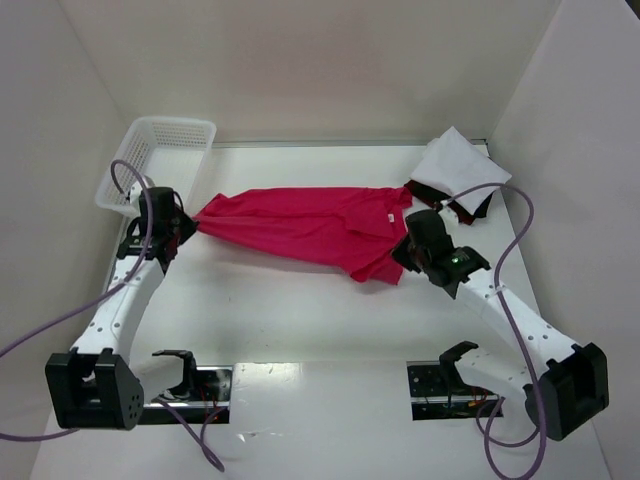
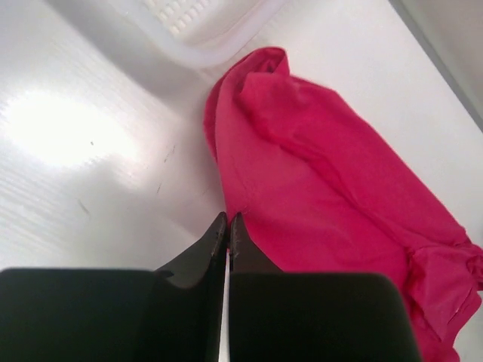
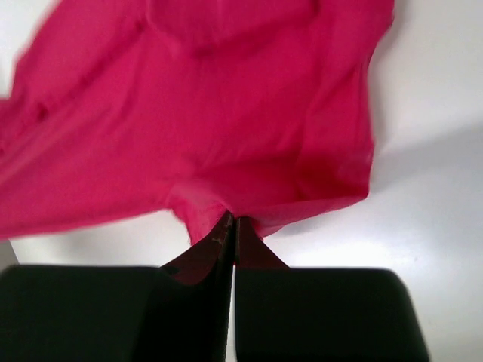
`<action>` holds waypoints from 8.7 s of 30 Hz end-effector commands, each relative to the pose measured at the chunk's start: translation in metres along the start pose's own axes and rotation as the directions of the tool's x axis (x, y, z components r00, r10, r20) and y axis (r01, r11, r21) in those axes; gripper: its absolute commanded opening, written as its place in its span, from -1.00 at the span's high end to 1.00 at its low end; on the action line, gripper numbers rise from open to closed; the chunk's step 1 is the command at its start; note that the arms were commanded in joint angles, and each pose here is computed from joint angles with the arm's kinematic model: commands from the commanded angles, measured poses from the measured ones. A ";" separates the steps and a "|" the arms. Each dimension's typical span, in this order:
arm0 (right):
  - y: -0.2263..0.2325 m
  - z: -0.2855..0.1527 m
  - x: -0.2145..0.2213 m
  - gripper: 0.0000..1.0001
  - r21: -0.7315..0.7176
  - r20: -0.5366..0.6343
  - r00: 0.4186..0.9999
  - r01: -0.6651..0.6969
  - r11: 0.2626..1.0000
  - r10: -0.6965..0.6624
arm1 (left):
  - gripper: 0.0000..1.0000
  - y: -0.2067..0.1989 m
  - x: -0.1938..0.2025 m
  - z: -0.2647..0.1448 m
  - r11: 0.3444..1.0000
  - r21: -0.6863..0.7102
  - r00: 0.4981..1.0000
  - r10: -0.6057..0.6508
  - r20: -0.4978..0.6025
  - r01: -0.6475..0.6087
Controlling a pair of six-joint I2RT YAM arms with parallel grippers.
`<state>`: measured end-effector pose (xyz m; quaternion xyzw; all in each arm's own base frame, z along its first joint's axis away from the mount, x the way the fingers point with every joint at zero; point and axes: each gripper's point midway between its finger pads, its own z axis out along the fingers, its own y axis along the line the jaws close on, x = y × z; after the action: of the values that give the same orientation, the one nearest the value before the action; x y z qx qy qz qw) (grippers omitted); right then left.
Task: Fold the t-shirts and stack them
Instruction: Grap the side of the flattened tshirt closest away from the robot with both arms, then fold the other side of the tshirt into a rectangle, then rotate the tshirt 90 degrees
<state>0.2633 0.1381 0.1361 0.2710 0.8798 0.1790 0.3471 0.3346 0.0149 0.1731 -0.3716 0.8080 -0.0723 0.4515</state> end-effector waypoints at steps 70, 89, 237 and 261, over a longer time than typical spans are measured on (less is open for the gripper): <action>0.159 0.147 -0.246 -0.78 -0.072 0.275 0.932 0.264 0.962 -0.236 | -1.00 -0.145 -0.038 0.166 0.913 0.376 0.977 0.201 -0.075 -0.159; 0.112 0.075 -0.150 -0.99 -0.236 0.109 0.988 0.136 0.962 -0.113 | -1.00 -0.157 0.029 0.147 0.207 0.620 0.401 0.896 0.191 -0.757; 0.146 0.243 0.032 -0.99 -0.122 -0.171 0.916 0.347 0.930 -0.364 | -1.00 -0.001 0.370 -0.155 0.700 0.549 0.151 0.669 -0.728 -0.457; 0.205 0.221 -0.081 -0.99 -0.092 0.065 0.921 0.388 0.917 -0.383 | -1.00 -0.148 0.280 -0.138 0.638 0.585 0.552 0.756 -0.352 -0.501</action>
<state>0.5352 0.2889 0.1326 0.0701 0.8944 0.1762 0.4051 0.2056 -0.3029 0.1694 0.0749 0.9358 -0.2254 0.2604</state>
